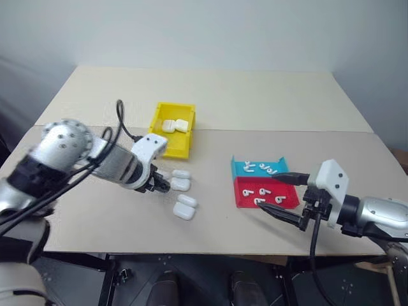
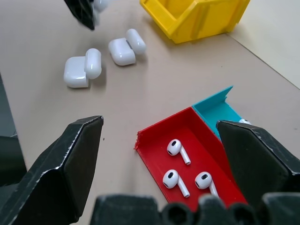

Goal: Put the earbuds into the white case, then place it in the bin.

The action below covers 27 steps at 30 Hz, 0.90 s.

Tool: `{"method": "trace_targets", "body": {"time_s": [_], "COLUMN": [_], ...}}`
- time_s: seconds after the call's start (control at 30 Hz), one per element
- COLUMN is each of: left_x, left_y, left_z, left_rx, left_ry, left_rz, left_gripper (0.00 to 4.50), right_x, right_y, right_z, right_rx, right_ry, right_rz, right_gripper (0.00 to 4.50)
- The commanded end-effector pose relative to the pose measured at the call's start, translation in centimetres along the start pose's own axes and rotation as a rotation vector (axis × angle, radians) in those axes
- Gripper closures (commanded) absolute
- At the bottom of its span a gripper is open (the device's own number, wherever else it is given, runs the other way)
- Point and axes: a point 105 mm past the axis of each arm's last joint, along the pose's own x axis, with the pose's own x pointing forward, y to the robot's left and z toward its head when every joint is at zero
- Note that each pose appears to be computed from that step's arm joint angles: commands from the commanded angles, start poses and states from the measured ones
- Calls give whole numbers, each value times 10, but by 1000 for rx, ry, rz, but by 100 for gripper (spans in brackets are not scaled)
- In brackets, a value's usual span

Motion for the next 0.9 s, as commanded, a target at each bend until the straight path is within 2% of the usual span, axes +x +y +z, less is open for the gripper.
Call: {"method": "trace_targets", "body": {"time_s": [0.03, 0.2, 0.23, 0.47, 0.6, 0.8, 0.9], "left_x": [-35, -51, -53, -57, -58, -51, -47], "left_y": [-20, -21, -24, -36, -37, -55, -65], "left_z": [23, 37, 40, 43, 50, 45, 39], "left_rx": [77, 191, 244, 579, 652, 757, 776], "left_ry": [-263, -637, -704, -937, -1123, -1159, -1155], "left_rz": [-112, -125, -190, -554, -692, -860, -912], "left_gripper": [164, 164, 164, 164, 164, 164, 164], "right_x": [-9, -18, -20, -28, -28, -24, -21], "right_y": [-11, -25, -27, -38, -44, -53, -56], "right_z": [18, 23, 24, 26, 26, 13, 5], "right_rx": [-69, -89, -99, -139, -122, -97, -109], "right_ry": [-39, -19, -5, 102, 197, 380, 446], "right_rz": [-11, -8, 4, 77, 137, 156, 159], "right_gripper": [0, 0, 0, 0, 0, 0, 64]}}
